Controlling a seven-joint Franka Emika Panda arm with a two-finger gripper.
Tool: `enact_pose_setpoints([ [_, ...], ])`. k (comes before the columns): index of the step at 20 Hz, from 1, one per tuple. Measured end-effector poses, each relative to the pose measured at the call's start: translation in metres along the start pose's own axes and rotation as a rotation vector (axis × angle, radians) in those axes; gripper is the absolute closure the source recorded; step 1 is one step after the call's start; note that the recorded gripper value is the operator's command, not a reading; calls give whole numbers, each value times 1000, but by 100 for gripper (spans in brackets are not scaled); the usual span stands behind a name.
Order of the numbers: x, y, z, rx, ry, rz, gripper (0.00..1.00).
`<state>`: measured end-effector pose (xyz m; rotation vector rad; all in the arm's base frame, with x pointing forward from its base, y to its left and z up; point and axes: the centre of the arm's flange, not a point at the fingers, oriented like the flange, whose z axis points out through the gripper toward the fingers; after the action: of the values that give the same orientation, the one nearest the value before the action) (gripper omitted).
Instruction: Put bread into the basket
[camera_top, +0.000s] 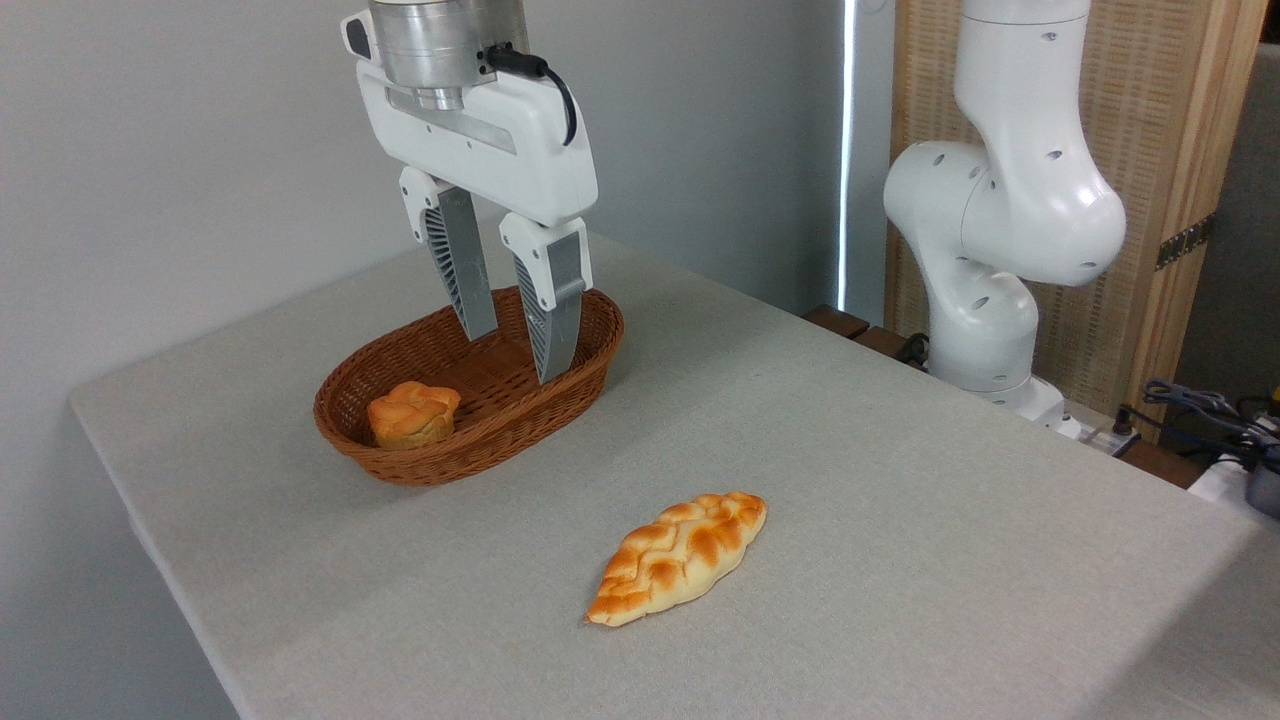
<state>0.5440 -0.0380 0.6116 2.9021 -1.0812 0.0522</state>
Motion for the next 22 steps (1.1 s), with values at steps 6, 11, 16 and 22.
enact_pose_setpoints([
  [6,0,0,0,0,0,0,0],
  [11,0,0,0,0,0,0,0],
  [16,0,0,0,0,0,0,0],
  [22,-5,-5,8,-10,-12,3,0],
])
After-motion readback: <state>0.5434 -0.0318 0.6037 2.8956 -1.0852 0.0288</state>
